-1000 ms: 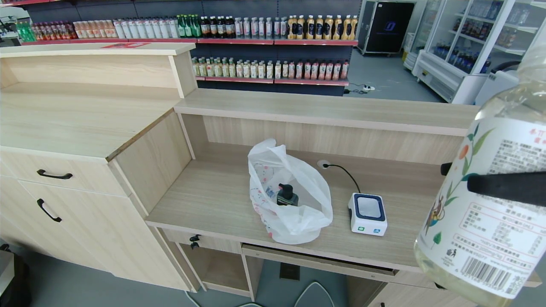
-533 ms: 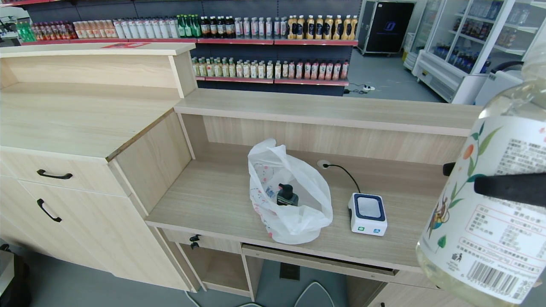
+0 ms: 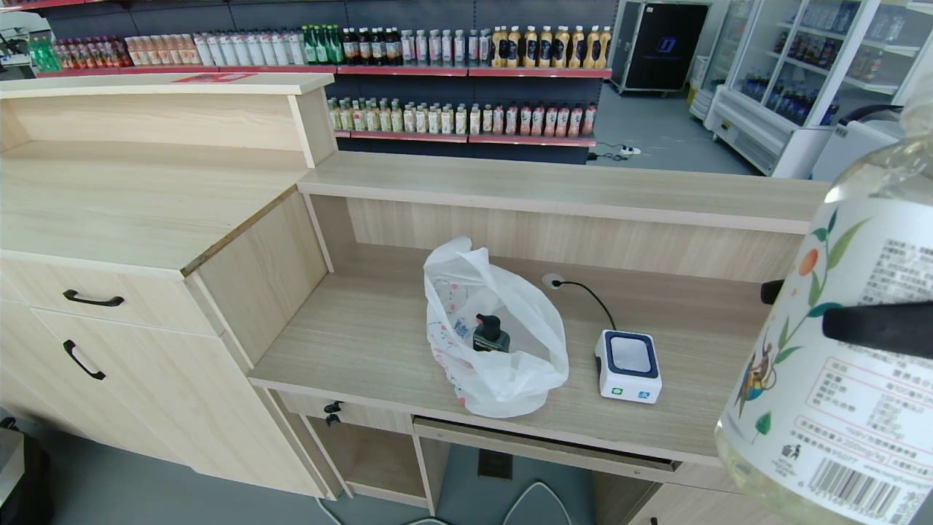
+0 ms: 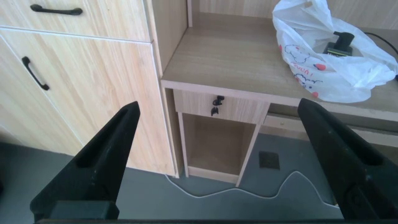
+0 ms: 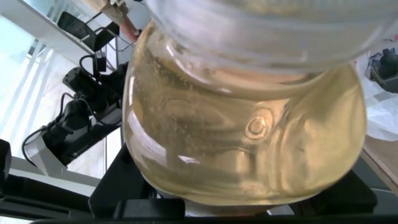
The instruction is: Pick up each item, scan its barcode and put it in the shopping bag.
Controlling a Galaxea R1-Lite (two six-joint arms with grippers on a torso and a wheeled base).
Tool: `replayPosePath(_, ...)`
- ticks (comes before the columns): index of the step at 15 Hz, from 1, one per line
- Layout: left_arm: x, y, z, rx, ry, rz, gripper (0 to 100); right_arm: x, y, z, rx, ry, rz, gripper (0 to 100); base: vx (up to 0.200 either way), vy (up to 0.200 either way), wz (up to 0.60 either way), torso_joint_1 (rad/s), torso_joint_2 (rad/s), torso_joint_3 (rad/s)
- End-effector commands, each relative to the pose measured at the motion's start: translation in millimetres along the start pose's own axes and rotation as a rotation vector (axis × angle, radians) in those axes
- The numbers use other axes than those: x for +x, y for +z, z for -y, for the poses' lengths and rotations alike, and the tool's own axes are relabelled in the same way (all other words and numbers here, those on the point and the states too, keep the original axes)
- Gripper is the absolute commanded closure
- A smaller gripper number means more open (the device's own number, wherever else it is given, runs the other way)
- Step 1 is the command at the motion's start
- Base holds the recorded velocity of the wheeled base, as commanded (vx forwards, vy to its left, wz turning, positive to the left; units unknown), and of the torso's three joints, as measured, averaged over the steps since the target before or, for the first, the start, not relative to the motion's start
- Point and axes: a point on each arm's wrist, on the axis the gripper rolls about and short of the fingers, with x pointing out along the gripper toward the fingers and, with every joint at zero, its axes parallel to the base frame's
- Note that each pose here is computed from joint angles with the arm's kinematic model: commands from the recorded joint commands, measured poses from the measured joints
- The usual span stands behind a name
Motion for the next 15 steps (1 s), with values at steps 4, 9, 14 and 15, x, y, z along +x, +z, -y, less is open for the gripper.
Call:
replayPosePath(4,-0.1,0.4,0.0,0.0,0.0,0.002,0,-0.2,-0.2,-1.0,-0.001,0.004,-0.001,100,0.0,0.0,0.0,0.0,0.0,0.0)
replayPosePath(9,-0.1,0.4,0.0,0.0,0.0,0.002,0,-1.7,-1.8,-1.6,-0.001,0.003,-0.001,100,0.0,0.0,0.0,0.0,0.0,0.0)
replayPosePath(14,0.0,0.0,0.0,0.0,0.0,0.001,0,-1.0,-1.9,-0.9,0.001,0.002,-0.003,100,0.0,0.0,0.0,0.0,0.0,0.0)
replayPosePath(15,-0.1,0.4,0.0,0.0,0.0,0.002,0,-1.0,-1.9,-0.9,0.001,0.002,-0.003,100,0.0,0.0,0.0,0.0,0.0,0.0)
